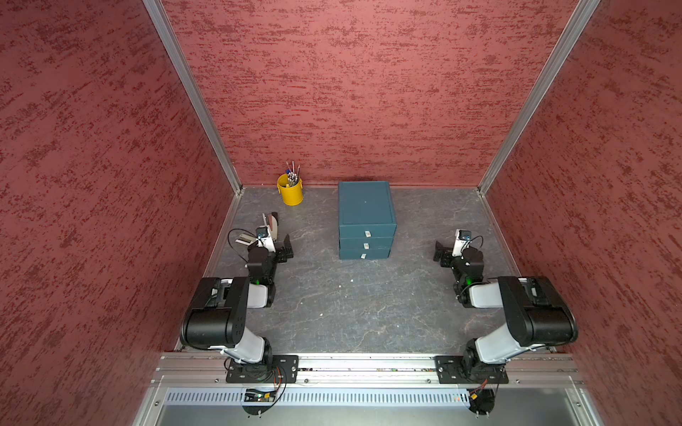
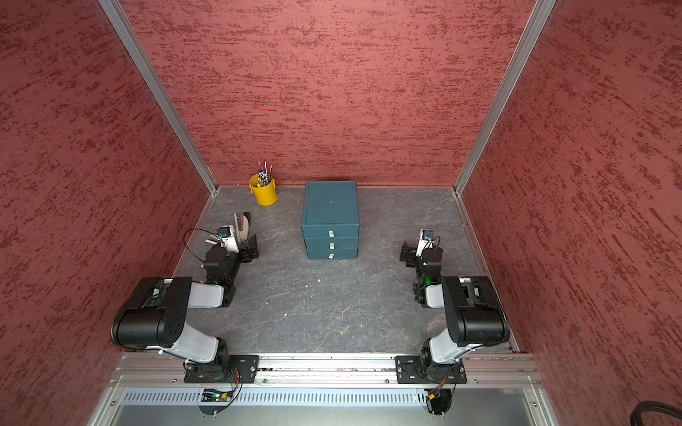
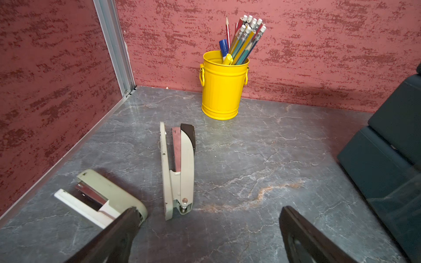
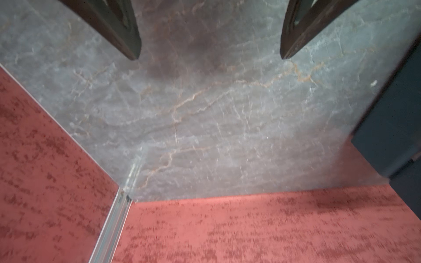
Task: Place the plugs into the drawer by color
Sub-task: Reset both arms
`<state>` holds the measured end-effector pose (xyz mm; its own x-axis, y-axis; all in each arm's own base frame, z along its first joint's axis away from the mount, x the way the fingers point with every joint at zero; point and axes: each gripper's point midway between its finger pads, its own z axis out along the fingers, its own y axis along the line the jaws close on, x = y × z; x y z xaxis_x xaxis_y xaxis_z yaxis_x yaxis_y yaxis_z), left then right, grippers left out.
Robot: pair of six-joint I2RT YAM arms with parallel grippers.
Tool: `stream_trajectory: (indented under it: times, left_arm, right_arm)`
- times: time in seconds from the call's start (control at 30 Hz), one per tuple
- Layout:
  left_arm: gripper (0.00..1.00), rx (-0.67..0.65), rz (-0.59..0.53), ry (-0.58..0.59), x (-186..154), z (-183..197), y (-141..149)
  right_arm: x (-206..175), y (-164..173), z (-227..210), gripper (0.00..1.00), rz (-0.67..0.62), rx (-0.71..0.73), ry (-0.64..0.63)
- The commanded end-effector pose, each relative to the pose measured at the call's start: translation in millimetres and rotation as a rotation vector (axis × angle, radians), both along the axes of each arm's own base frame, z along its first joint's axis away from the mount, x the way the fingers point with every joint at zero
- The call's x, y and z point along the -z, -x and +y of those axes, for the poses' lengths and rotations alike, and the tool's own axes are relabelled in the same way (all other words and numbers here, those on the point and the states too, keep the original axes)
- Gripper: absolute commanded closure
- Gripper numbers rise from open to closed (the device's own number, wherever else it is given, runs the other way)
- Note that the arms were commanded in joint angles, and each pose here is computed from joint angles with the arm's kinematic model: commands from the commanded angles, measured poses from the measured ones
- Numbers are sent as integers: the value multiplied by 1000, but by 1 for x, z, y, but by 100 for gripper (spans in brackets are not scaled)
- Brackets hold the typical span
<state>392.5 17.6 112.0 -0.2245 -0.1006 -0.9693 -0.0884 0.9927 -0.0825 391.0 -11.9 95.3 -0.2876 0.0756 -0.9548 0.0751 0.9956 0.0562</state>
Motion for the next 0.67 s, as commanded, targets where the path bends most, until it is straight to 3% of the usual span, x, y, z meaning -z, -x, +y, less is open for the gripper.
stream_trajectory:
  times: [0.0,0.63]
  left_arm:
    - [0,17,15,-7,-3,-4,-7]
    - [0,34,12,-17,-4,-7,-9]
  right_arm:
    - [-24,-6,5,2,-89,-28,-12]
    - [-21,-13,23,2,-49,-143,1]
